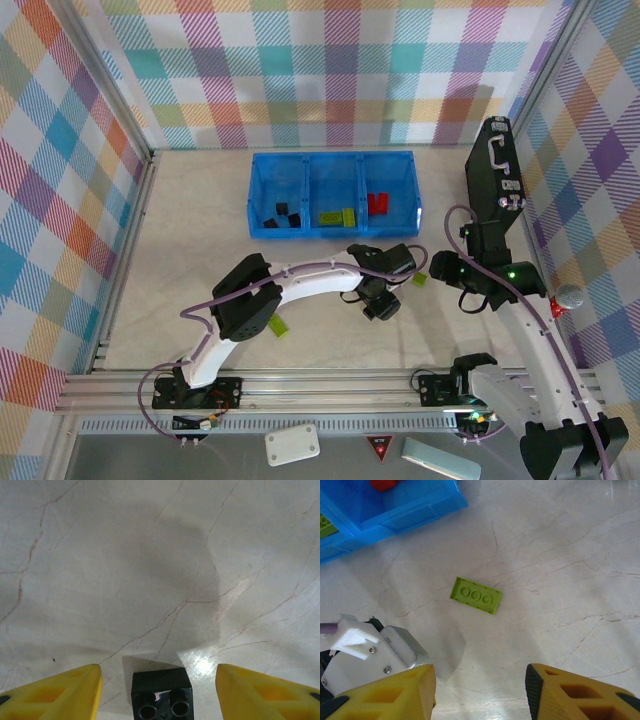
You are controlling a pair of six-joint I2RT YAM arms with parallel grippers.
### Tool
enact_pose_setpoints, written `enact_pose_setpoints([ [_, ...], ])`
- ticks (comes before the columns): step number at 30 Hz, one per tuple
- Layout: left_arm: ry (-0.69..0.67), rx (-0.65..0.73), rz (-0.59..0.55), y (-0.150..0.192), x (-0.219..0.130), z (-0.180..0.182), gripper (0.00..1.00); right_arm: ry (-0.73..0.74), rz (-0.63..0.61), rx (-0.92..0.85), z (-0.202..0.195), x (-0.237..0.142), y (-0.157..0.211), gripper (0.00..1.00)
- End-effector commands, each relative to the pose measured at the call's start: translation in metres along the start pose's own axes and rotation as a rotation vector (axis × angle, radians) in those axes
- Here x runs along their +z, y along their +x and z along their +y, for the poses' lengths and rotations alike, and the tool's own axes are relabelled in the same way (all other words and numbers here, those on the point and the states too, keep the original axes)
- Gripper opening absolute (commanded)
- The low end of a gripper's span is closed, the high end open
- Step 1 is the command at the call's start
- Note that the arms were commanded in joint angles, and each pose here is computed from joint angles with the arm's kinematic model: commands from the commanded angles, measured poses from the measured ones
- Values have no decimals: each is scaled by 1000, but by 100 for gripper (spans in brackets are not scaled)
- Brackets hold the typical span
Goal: Sort the legos into containers by color
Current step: Pick up the lego from the middle-left of the table.
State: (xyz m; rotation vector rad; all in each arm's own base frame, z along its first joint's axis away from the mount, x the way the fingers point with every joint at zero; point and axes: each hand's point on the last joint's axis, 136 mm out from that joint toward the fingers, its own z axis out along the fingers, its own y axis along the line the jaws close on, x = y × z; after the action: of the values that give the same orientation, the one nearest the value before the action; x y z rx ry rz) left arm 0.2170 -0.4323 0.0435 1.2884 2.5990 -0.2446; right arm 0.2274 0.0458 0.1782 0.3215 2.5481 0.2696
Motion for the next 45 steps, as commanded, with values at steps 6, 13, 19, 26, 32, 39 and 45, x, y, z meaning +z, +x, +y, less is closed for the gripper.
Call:
enact_pose_setpoints([
  [6,-114,17,72,24,-1,7,59,-10,10,6,0,3,3,52],
  [13,-108,8,81,31,1,6,54,-16,9,3,1,3,3,51],
  [19,-108,9,83,31,2,5,47,-18,8,2,1,4,3,51],
  [26,-120,12,80,30,2,7,41,-20,4,1,1,4,2,51],
  [32,-142,16,63,28,-4,11,38,-21,3,-3,2,4,2,51],
  [39,-170,4,43,24,-13,18,37,-19,6,-5,1,6,2,51],
  [45,-177,-67,-6,18,-31,37,36,-21,9,-6,2,6,2,51],
])
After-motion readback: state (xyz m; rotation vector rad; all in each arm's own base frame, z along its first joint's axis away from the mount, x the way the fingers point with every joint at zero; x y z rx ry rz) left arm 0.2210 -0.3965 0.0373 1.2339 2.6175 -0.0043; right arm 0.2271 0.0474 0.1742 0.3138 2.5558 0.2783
